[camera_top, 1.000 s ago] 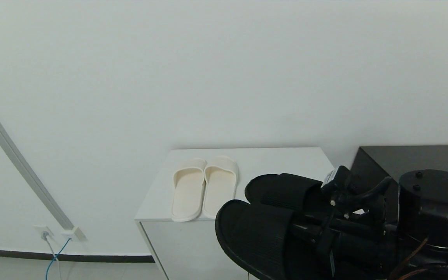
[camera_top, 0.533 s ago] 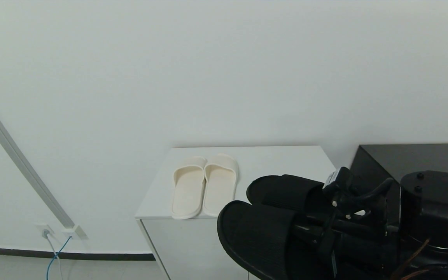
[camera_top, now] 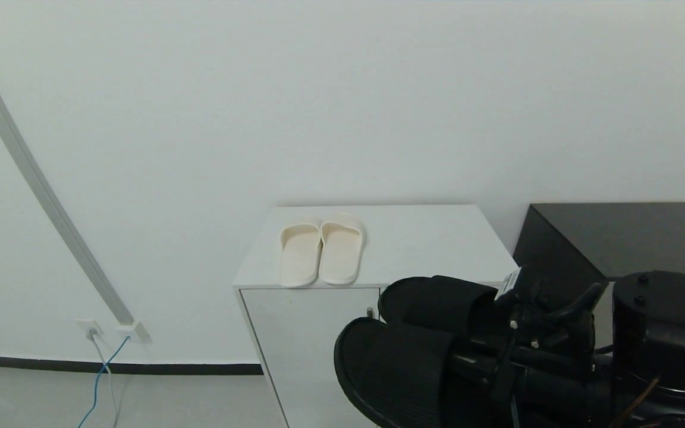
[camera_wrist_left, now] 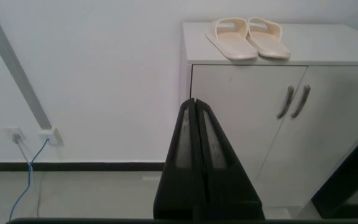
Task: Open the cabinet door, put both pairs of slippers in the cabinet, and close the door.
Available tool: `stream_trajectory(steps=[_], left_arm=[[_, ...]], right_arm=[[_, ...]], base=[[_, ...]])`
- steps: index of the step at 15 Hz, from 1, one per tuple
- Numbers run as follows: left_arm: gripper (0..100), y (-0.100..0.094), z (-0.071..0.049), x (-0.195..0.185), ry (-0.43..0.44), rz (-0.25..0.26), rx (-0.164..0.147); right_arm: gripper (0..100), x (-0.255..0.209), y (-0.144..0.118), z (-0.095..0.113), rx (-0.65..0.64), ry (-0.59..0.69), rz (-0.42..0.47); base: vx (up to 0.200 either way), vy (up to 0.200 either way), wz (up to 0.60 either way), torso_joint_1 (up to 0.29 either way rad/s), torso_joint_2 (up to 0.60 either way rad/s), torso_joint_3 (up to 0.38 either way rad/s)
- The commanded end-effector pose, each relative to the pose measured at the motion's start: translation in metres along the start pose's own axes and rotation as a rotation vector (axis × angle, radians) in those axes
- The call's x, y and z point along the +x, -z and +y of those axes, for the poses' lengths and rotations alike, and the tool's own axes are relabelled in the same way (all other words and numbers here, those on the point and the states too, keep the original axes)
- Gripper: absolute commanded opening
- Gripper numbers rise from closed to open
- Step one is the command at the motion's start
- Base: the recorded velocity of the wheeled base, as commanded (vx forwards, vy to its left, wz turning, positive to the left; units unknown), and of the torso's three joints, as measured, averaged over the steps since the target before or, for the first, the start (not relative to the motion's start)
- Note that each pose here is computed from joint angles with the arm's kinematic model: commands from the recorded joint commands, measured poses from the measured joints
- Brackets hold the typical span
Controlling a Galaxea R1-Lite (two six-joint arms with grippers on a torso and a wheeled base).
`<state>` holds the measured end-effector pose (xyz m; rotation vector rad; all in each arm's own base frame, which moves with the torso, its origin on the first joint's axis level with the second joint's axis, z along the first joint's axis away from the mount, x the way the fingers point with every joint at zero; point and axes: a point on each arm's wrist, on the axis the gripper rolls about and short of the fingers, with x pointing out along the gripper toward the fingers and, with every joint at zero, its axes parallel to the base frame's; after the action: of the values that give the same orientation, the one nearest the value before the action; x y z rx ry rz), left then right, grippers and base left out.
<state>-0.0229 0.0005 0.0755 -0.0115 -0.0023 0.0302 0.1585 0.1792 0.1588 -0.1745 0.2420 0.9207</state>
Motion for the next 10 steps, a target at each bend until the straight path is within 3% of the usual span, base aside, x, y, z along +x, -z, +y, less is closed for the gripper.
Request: stream_trajectory(steps=[1, 10], left_arm=[[0, -0.0001, 0.0, 0.0001, 0.0, 0.001, -0.001], [0, 0.0001, 0.0, 0.0001, 0.0, 0.002, 0.004]], right_arm=[[0, -0.0006, 0.0009, 0.0004, 0.0, -0.002, 0.003], [0, -0.0005, 0.0055, 0.0007, -0.005, -0.002, 0.02]], base=[[0.0, 0.0, 0.0, 0.0, 0.0, 0.0], [0.0, 0.0, 0.0, 0.0, 0.0, 0.0]])
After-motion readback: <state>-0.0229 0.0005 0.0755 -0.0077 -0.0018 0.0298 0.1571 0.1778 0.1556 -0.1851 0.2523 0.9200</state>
